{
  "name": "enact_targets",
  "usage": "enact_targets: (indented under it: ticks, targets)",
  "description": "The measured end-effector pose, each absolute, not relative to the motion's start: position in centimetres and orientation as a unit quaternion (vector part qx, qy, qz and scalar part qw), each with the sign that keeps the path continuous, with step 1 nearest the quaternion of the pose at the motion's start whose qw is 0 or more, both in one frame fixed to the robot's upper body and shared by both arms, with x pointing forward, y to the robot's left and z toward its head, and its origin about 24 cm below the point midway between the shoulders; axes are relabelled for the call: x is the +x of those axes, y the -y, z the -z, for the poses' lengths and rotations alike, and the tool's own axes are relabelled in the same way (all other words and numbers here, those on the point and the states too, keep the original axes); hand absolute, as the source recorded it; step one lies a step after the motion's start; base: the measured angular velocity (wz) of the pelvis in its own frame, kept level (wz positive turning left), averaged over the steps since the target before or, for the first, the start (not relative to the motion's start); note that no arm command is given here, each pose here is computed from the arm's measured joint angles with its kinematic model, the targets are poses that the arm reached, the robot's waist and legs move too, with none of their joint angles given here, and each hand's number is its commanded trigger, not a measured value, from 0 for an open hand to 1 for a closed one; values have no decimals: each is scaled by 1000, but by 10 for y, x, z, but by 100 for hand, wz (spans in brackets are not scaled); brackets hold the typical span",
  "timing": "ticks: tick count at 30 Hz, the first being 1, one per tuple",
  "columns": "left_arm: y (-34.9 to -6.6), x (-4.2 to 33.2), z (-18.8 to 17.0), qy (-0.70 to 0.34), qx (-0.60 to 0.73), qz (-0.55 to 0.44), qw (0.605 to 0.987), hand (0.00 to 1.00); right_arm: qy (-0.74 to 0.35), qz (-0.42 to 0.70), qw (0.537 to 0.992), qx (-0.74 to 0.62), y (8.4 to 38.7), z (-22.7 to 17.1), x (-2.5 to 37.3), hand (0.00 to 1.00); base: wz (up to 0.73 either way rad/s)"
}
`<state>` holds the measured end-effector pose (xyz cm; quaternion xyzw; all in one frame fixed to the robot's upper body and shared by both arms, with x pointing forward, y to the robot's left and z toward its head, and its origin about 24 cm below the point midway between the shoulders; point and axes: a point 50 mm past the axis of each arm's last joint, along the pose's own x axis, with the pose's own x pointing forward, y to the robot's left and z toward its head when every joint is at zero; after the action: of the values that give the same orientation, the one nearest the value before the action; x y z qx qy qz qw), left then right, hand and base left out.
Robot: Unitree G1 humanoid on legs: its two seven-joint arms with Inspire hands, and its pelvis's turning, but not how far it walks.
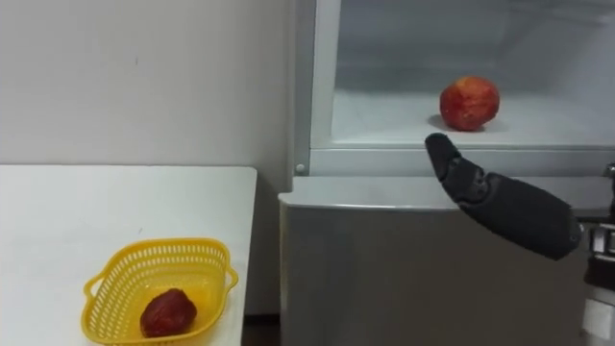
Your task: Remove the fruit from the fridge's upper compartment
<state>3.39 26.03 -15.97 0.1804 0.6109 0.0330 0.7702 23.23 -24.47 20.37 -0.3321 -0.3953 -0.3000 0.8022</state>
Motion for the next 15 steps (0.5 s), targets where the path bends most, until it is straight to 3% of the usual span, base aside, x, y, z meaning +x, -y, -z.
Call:
enact_targets:
  ticks: [8, 15]
  targets:
    - [-270, 32, 157, -616, 193, -39, 763, 0, 419, 341, 776, -325, 255, -231, 251, 0, 2]
    - [-269, 33, 157, -616, 199, -32, 762, 0, 398, 339, 785, -332, 263, -233, 270, 0, 1]
